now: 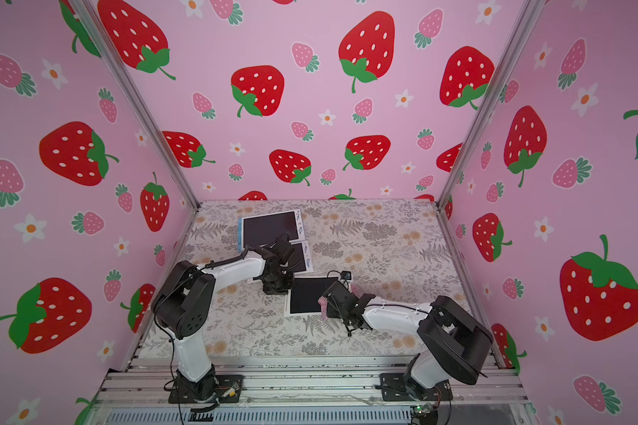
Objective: Wipe the drawing tablet
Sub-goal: Wipe the dirt from the drawing tablet.
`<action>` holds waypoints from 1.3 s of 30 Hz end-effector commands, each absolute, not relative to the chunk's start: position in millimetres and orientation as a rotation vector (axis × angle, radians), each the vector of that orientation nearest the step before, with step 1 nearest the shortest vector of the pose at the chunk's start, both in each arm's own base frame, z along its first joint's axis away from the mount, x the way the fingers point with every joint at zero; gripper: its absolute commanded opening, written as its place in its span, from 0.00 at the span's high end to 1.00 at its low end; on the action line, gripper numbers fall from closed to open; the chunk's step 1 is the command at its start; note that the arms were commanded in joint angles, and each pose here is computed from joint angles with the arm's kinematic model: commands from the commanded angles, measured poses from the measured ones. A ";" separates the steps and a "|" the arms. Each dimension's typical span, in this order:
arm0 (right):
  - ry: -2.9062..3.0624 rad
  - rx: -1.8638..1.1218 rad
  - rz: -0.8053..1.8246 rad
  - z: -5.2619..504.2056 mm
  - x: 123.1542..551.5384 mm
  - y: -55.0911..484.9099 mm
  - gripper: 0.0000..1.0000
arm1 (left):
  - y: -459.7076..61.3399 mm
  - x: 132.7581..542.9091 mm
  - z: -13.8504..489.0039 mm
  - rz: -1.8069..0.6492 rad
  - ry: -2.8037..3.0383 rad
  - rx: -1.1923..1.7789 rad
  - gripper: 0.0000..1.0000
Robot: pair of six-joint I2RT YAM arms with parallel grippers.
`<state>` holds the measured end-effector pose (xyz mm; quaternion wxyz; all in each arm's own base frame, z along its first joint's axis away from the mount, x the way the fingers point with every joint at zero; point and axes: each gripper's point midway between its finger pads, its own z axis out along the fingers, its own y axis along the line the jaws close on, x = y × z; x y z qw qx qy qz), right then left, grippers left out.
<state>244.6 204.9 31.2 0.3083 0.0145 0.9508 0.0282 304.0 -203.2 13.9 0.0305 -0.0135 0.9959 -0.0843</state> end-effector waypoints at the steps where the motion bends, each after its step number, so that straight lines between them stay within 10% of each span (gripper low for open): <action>1: 2.518 -0.160 0.064 21.9 238.5 235.5 1.00 | -175.2 264.6 -46.4 -0.063 3.240 -0.061 1.00; 6: 2.439 -0.266 0.238 27.5 270.2 316.3 1.00 | -175.0 258.2 -50.9 -0.083 3.256 -0.052 1.00; 15: 2.495 0.072 0.001 2.2 303.1 175.9 1.00 | -180.9 260.2 -52.0 -0.147 3.241 -0.029 1.00; 24: 2.468 -0.206 0.240 13.8 307.4 337.5 1.00 | -198.7 249.8 -52.9 -0.351 3.256 -0.013 1.00; 33: 2.492 0.061 0.016 -1.8 314.8 200.8 1.00 | -204.8 242.6 -52.3 -0.463 3.262 -0.044 1.00; 39: 2.463 -0.187 0.195 10.9 303.8 297.6 1.00 | -208.5 239.8 -53.6 -0.501 3.279 -0.049 1.00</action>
